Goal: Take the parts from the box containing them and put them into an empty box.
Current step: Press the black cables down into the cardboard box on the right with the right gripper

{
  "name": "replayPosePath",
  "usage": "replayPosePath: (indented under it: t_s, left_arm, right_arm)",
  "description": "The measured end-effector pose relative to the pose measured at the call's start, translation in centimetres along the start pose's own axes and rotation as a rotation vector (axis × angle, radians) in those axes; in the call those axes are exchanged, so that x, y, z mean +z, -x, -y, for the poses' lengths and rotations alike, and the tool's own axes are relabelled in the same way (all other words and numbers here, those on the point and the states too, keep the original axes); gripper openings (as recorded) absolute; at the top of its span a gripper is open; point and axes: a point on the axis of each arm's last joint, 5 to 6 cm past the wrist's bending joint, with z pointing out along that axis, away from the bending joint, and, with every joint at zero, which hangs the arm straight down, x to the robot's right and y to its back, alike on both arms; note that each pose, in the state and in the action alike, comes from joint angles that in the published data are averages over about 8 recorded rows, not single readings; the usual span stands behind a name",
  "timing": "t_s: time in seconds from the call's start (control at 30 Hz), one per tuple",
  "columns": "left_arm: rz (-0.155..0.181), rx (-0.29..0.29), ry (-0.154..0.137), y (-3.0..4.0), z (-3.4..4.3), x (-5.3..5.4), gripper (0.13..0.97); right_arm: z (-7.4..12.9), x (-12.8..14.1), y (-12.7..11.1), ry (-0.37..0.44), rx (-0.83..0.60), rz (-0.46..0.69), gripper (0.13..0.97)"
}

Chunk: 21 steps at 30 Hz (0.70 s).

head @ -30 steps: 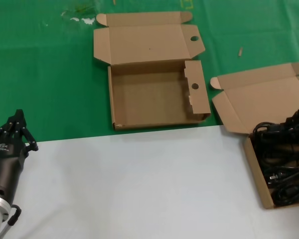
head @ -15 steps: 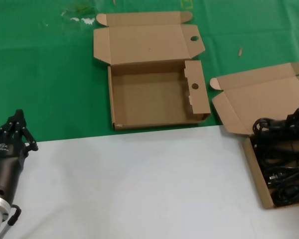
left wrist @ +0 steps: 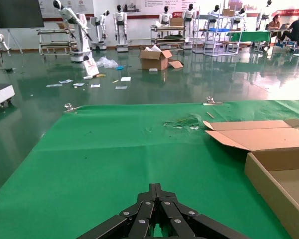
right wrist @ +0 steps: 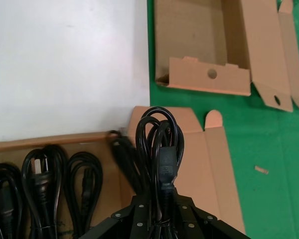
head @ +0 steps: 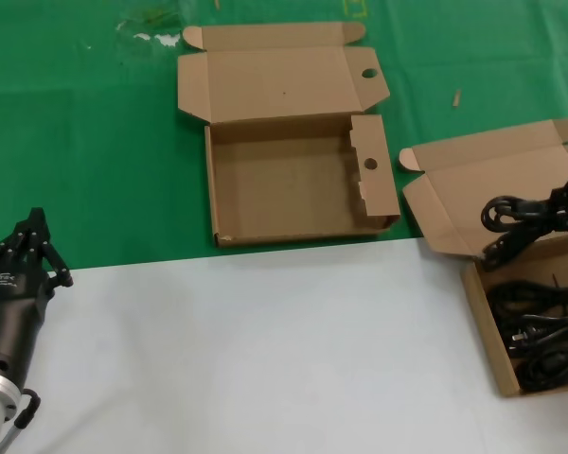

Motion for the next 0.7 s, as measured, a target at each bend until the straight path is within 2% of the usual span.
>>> replayPosePath:
  t_s: [0.37, 0.7]
  left_arm:
    - [0.000, 0.000, 0.000, 0.00, 0.00, 0.0, 0.140]
    - [0.000, 0.000, 0.000, 0.00, 0.00, 0.0, 0.140]
  right_arm:
    - [0.9, -2.2, -0.8, 0.015, 0.013, 0.019, 0.198]
    - [0.6, -2.6, 1.0, 0.019, 0.044, 0.071, 0.198]
